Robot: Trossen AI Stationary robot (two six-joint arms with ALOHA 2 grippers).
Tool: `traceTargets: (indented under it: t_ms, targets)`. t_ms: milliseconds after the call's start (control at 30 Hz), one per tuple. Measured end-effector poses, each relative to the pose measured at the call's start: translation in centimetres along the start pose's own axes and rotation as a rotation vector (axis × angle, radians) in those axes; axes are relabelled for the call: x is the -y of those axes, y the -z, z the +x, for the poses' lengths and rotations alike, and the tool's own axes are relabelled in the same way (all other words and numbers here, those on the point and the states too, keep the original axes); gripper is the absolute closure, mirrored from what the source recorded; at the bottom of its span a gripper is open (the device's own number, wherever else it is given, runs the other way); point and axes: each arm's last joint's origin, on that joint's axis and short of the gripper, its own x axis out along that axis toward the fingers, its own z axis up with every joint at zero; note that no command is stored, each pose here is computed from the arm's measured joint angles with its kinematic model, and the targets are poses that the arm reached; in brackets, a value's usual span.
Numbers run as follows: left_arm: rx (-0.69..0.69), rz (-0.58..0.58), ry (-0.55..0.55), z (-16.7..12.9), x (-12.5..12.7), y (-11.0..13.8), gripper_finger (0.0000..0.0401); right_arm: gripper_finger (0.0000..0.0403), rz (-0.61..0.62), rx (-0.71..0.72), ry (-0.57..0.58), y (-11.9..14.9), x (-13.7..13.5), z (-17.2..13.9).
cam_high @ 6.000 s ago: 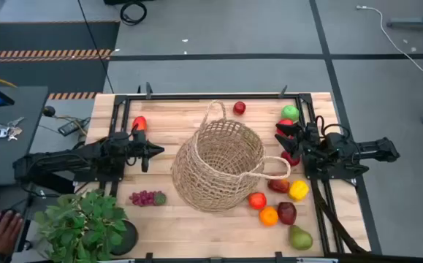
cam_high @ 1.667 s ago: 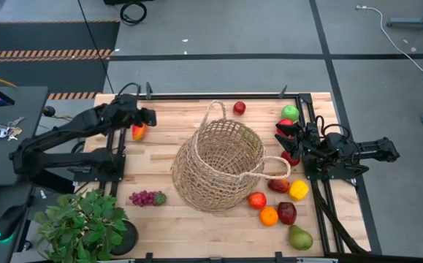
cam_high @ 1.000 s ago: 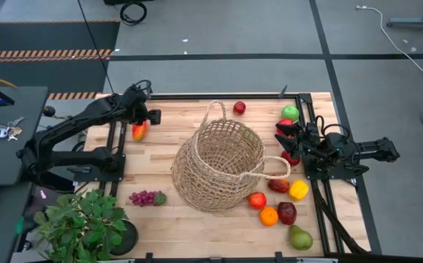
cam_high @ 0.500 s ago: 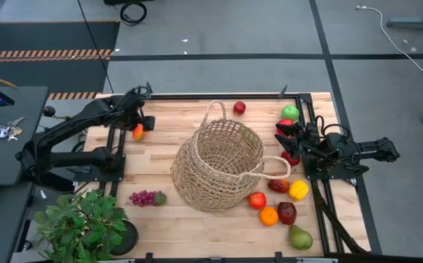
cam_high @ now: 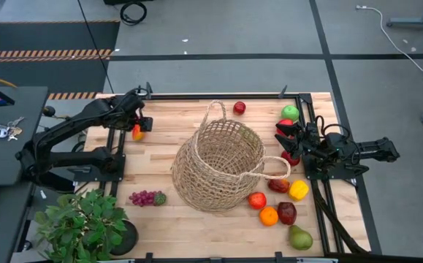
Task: Build produce basket
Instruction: Put the red mango into the brown basket
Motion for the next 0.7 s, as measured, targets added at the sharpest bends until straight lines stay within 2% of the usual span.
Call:
traceTargets:
  t_ms: [700]
  targets:
    - [-0.059, 0.014, -0.028, -0.02, -0.35, 0.51, 0.0085, 0.0054, 0.0, 0.0, 0.0, -0.01, 0.0, 0.0]
